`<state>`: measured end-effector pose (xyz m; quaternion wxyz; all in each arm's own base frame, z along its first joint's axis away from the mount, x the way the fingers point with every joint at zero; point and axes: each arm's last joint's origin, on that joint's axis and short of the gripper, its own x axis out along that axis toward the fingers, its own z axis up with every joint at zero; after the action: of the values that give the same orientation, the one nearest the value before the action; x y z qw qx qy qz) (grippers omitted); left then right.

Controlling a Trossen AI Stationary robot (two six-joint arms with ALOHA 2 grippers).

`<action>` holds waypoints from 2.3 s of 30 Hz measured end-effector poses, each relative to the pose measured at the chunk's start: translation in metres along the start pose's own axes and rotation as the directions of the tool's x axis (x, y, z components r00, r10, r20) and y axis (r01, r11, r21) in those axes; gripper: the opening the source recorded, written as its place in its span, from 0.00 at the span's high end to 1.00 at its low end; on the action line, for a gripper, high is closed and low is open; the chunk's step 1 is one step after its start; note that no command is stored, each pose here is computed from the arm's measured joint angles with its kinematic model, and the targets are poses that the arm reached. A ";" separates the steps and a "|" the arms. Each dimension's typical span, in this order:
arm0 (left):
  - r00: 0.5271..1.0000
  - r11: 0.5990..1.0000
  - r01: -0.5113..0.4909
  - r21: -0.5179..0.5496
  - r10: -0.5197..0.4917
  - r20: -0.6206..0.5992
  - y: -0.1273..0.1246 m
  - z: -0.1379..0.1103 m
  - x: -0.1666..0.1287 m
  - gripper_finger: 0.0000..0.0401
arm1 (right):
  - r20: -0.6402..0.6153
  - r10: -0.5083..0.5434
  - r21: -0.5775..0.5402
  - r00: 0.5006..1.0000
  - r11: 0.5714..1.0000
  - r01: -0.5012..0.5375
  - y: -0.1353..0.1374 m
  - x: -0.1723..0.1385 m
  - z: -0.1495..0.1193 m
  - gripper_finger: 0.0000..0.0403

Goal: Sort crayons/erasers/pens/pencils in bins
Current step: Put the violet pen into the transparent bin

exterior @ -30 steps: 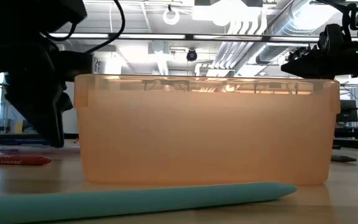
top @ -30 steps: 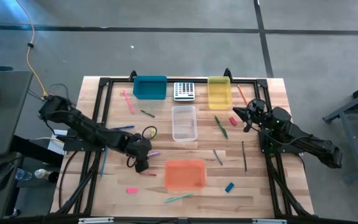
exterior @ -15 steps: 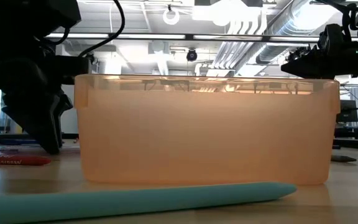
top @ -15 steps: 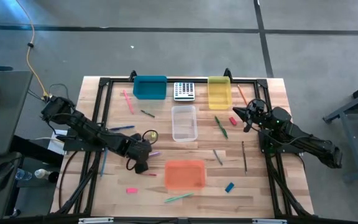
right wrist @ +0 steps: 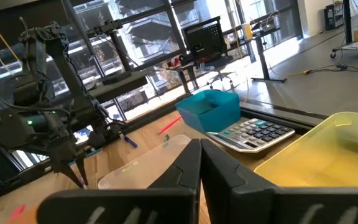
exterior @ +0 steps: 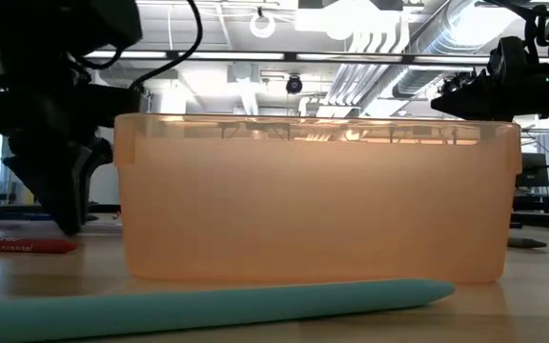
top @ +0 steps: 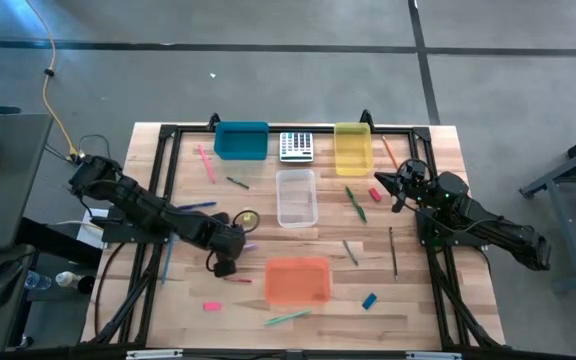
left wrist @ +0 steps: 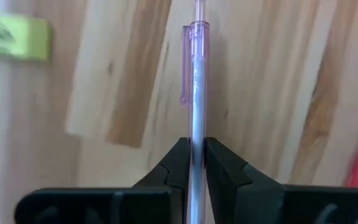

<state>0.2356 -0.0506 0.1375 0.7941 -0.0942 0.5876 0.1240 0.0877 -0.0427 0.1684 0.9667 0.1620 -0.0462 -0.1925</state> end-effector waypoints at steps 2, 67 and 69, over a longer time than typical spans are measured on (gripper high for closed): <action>0.999 0.999 -0.011 0.030 0.010 0.035 -0.001 0.011 -0.008 0.94 | 0.000 0.000 0.000 1.000 1.000 0.000 0.000 0.000 0.000 1.00; 0.995 0.433 -0.099 0.896 0.038 0.092 0.109 0.196 0.044 0.95 | 0.000 0.000 0.000 1.000 1.000 0.000 0.000 0.000 0.000 1.00; 0.995 0.434 -0.101 0.895 0.053 0.086 0.110 0.196 0.046 0.94 | 0.000 0.000 0.000 1.000 1.000 0.000 0.000 0.000 0.000 1.00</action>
<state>0.3928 0.1157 0.1498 0.7298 0.3706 0.5493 -0.1683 0.0877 -0.0426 0.1684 0.9667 0.1620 -0.0464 -0.1925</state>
